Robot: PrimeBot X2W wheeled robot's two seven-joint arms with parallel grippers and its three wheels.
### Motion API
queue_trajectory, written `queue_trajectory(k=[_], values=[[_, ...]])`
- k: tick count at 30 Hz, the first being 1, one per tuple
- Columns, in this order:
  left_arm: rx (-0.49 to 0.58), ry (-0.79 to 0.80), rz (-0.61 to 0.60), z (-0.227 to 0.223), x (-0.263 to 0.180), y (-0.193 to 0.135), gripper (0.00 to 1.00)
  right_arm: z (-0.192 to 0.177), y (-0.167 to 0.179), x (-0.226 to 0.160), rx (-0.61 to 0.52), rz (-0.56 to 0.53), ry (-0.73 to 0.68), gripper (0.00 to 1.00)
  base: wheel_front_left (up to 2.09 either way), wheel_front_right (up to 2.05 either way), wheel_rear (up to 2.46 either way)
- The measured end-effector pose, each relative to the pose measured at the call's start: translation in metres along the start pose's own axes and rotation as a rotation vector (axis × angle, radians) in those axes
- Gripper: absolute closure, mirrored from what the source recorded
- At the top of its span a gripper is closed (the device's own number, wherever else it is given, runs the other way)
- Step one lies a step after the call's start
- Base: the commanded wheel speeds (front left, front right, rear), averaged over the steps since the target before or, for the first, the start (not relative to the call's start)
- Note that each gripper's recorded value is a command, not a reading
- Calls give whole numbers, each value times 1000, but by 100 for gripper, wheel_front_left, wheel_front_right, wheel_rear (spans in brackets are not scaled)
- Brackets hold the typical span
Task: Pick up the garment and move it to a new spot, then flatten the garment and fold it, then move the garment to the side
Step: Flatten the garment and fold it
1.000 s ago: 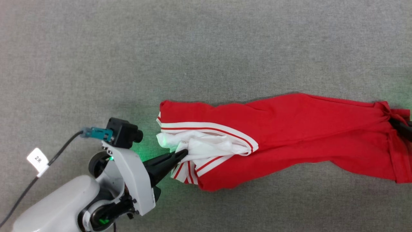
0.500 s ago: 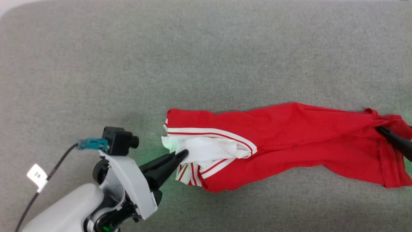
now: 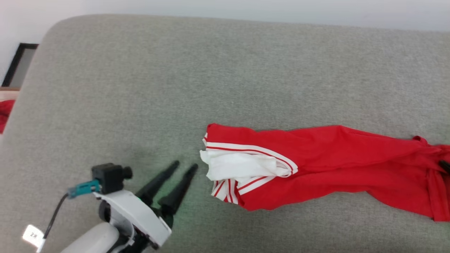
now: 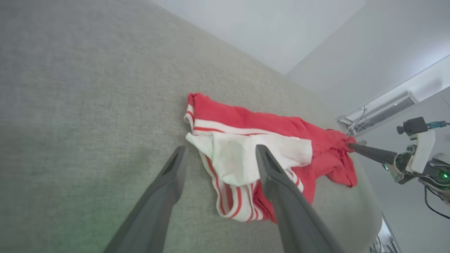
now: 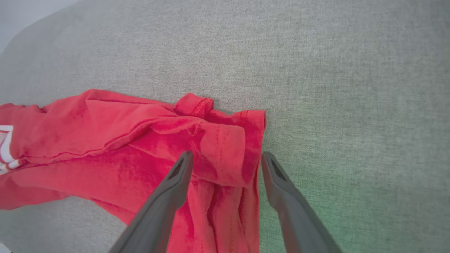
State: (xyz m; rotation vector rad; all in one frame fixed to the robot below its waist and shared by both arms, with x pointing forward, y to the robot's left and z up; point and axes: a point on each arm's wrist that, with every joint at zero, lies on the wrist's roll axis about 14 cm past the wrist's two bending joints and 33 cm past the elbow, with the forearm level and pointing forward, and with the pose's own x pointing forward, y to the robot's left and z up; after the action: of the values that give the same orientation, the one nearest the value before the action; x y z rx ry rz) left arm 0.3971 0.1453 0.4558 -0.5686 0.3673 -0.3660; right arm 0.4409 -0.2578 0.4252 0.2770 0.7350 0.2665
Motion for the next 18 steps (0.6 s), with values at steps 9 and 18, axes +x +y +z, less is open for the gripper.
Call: queue_trajectory(k=[9,18], values=[[42,-163,131,28,-1,34,0,0,-13,-5,32,-33,-5,0,0,0,0],[266,-289,218,53,-1,47,0,-2,-15,-8,52,-40,-7,0,0,0,0]])
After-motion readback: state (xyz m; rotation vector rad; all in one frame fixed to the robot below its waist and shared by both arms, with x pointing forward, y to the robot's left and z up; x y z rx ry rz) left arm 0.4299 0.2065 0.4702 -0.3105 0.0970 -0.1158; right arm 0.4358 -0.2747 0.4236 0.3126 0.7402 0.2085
